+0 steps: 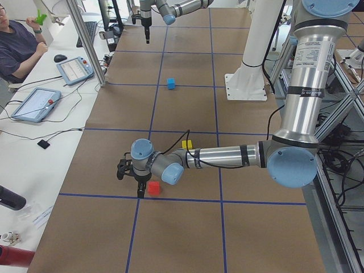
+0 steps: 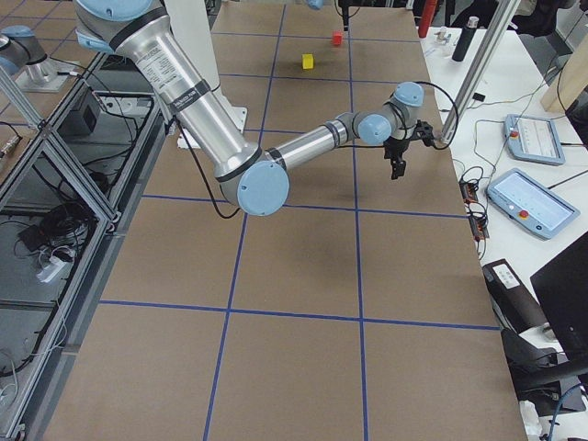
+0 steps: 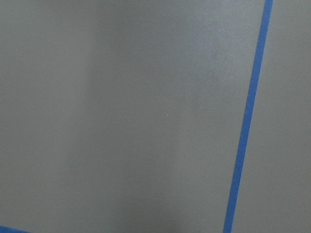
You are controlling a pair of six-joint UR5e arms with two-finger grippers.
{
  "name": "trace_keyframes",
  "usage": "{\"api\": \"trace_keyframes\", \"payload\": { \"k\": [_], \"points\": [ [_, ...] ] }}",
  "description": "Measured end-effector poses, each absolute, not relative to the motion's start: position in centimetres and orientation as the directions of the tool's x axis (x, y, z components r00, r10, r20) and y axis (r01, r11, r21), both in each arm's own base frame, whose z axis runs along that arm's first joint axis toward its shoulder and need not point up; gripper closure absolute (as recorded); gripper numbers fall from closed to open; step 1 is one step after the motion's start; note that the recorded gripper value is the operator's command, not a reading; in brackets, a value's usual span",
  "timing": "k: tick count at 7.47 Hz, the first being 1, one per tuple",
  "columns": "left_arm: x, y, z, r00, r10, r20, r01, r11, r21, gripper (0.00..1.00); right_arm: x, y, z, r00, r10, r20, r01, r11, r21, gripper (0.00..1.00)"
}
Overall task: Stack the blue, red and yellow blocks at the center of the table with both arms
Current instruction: 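Lower the left gripper onto the red cube and grasp it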
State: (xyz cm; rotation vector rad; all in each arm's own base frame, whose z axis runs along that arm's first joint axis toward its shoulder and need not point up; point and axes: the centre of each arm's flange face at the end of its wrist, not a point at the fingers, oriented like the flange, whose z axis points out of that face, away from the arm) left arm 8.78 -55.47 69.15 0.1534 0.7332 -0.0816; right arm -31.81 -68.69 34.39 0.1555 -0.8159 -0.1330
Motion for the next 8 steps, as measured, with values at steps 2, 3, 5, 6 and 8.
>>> {"api": "trace_keyframes", "payload": {
  "k": [2, 3, 5, 6, 8],
  "points": [
    [10.9, -54.9, 69.6, 0.725, -0.036, -0.688, 0.152, 0.983, 0.108, 0.0, -31.8, -68.7, 34.5, 0.679, -0.176, 0.713, 0.058, 0.981, 0.187, 0.0],
    [11.5, -54.7, 69.8, 0.722, -0.037, -0.69, 0.151, 0.983, 0.105, 0.0, -31.8, -68.6, 34.6, 0.679, -0.176, 0.713, 0.058, 0.981, 0.186, 0.0],
    [12.1, -53.9, 70.5, 0.725, -0.036, -0.688, 0.14, 0.986, 0.095, 0.0, -31.8, -68.6, 34.9, 0.681, -0.172, 0.712, 0.058, 0.982, 0.182, 0.0],
    [12.6, -53.4, 70.9, 0.726, -0.032, -0.686, 0.129, 0.988, 0.09, 0.0, -31.8, -68.6, 35.0, 0.681, -0.171, 0.712, 0.058, 0.982, 0.181, 0.0],
    [13.1, -52.1, 71.8, 0.729, -0.024, -0.685, 0.112, 0.99, 0.084, 0.0, -31.8, -68.6, 35.0, 0.681, -0.17, 0.712, 0.057, 0.982, 0.18, 0.0]
  ]
}}
